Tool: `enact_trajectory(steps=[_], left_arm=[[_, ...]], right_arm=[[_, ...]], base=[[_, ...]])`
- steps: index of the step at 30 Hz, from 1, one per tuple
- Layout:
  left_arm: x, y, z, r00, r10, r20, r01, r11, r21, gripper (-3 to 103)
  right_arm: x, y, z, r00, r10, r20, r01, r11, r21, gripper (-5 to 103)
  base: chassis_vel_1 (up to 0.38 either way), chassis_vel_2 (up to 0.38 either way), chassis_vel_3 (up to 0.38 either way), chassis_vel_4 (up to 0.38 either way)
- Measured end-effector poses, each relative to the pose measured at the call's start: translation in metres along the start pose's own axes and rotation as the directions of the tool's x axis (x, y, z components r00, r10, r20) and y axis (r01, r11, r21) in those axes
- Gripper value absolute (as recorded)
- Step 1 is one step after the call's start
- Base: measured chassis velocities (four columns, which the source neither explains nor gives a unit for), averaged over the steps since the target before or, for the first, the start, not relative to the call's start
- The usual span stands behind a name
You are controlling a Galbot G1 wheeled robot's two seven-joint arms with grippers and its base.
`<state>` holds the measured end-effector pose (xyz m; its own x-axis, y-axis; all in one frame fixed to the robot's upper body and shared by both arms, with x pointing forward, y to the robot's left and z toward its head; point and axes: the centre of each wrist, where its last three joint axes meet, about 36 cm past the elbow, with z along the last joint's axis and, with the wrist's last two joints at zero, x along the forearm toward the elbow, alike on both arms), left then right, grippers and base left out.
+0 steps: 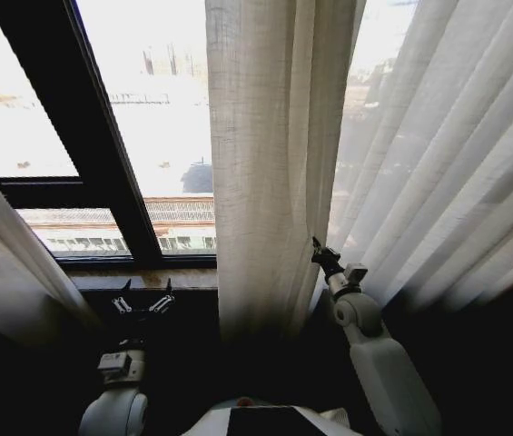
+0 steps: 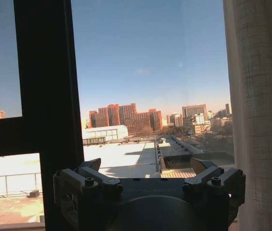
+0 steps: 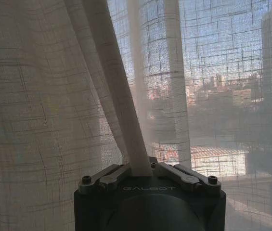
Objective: Open the curtains by pulling them apart, changing their state from closed to fully open.
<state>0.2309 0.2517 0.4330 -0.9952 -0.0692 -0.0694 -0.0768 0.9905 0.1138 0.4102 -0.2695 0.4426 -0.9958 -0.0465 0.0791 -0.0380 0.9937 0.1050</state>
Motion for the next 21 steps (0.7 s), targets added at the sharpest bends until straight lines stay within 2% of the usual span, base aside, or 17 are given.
enact_trajectory(steps=[21], left_arm=[[-0.0001,-0.0013,0.0017,1.000,0.002,-0.003,-0.002,1.000,-0.001,100]], right_arm=[[0.0037,-0.0060,0.0007,1.000,0.015,-0.003,-0.015,1.000,0.004,0]], base=[[-0.358,-0.359,0.351,0.355]])
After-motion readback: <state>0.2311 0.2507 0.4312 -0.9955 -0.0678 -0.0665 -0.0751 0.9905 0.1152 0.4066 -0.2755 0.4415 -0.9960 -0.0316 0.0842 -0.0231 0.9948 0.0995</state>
